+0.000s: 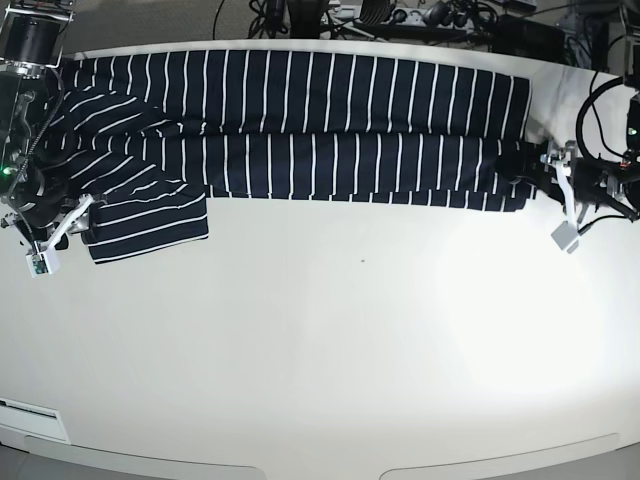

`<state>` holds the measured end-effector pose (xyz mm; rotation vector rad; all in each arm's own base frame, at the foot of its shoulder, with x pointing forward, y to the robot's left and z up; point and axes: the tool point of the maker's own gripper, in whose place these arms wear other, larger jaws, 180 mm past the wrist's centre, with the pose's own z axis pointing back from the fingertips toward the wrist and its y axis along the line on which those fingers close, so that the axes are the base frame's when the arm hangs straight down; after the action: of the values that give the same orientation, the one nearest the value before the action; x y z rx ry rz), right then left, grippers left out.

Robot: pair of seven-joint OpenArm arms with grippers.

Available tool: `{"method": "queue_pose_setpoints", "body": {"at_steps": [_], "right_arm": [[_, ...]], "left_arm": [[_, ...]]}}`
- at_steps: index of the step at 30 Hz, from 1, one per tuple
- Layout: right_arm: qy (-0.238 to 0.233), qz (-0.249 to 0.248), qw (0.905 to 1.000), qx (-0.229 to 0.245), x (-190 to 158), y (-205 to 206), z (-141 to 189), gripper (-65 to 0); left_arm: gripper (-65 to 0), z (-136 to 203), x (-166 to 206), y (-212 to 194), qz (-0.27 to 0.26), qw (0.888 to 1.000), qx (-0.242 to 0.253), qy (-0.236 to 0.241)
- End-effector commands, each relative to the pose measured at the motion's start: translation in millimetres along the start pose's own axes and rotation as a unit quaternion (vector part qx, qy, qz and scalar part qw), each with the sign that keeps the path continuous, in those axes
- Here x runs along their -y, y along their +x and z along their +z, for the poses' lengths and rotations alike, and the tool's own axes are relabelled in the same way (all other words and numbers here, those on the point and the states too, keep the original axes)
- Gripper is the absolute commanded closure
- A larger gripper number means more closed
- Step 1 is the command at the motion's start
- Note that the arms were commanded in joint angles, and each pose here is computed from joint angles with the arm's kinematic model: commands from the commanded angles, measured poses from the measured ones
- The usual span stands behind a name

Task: Fold the T-shirt properly
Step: 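Lower the folded hem with both grippers and flatten it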

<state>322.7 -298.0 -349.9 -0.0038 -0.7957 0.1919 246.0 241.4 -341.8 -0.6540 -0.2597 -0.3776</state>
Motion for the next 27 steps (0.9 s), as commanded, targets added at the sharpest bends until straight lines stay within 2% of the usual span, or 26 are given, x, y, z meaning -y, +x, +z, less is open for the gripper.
{"method": "queue_pose_setpoints", "body": {"at_steps": [1, 6, 9, 12, 16, 22, 25, 27], "right_arm": [[-0.006, 0.002, 0.9997, 0.025, 8, 16, 4, -34.3], [-0.016, -0.049, 0.9985, -0.016, 22, -21, -12, -34.3], [0.007, -0.087, 0.9957, -0.030, 22, -43, -24, -34.3], [0.051, -0.115, 0.9916, -0.032, 12, -50, -31, -34.3], [0.108, -0.114, 0.9873, -0.020, -7, -39, -30, -34.3], [0.153, -0.106, 0.9826, -0.006, -20, -23, -27, -34.2], [0.164, -0.116, 0.9797, 0.002, -23, -18, -26, -27.2], [0.181, -0.130, 0.9748, 0.006, -28, -14, -24, -18.5]], "left_arm": [[-37.7, 13, -1, 9, -0.010, 1.000, 0.009, 0.009], [-37.7, 13, -1, 9, -0.009, 1.000, 0.009, 0.009], [-37.7, 13, -1, 9, -0.010, 1.000, 0.009, 0.009], [-37.7, 13, -1, 9, -0.010, 1.000, 0.009, 0.009], [-37.7, 13, -1, 9, -0.010, 1.000, 0.010, 0.009], [-37.7, 13, -1, 9, -0.010, 1.000, 0.010, 0.009], [-37.7, 13, -1, 9, -0.010, 1.000, 0.010, 0.009], [-37.7, 13, -1, 9, -0.010, 1.000, 0.010, 0.009]]}}
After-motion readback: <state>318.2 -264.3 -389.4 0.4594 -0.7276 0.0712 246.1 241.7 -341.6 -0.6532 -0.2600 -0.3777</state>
